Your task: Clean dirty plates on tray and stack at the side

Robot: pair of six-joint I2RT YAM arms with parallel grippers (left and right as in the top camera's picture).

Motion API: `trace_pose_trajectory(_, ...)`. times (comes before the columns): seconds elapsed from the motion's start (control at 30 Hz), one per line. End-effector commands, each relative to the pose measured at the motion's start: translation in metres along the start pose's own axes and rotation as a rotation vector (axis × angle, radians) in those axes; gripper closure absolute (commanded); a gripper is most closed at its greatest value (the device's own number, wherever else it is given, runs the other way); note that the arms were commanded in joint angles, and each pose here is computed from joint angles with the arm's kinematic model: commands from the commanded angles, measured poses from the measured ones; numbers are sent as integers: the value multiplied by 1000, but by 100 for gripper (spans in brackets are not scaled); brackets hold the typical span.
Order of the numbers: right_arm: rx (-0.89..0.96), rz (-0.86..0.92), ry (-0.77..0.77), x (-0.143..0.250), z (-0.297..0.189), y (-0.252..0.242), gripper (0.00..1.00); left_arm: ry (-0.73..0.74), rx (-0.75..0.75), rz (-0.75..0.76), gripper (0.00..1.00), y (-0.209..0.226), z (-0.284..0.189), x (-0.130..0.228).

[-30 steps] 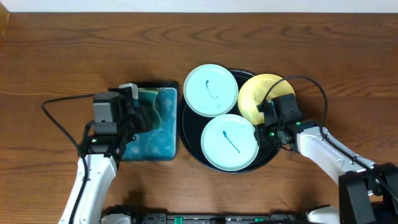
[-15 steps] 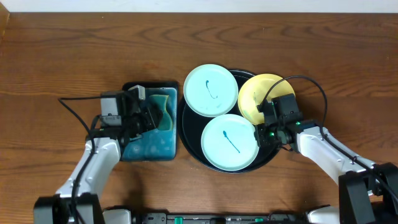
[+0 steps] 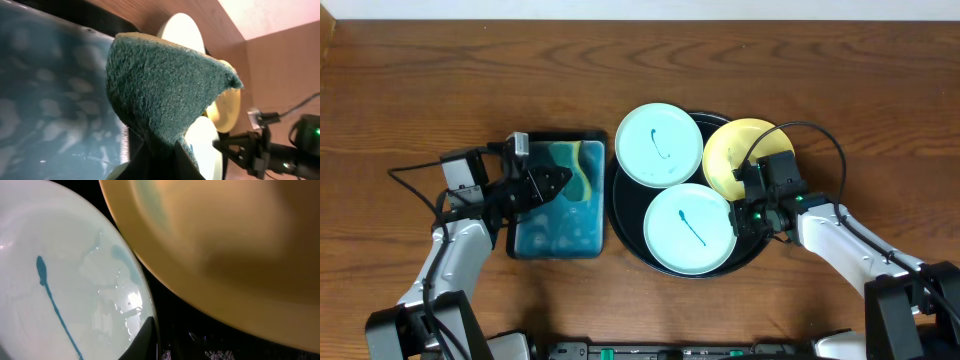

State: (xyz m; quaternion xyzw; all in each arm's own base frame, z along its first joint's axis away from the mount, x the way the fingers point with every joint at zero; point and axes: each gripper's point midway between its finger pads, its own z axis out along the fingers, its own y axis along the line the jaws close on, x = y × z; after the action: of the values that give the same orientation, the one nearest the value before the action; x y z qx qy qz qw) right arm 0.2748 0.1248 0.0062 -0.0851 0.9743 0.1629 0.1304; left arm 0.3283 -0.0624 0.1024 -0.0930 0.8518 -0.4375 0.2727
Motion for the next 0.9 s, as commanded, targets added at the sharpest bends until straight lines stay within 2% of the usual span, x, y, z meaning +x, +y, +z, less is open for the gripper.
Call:
trace_pose_trajectory(0.0,2,-15,-1,-4,1,4,91,16,58,24,93,-9,0,2)
trace_pose_trajectory(0.53,2,-15,-1,-4,1,4,91,28,49,5,93,-7,0,6)
trace_pose_trajectory(0.73,2,-14,2,-3,1,4,88,28,50,5,93,-7,0,6)
trace_pose_trajectory(0.87,3,-12,11,-1,1,4,81,28,50,5,92,-7,0,6)
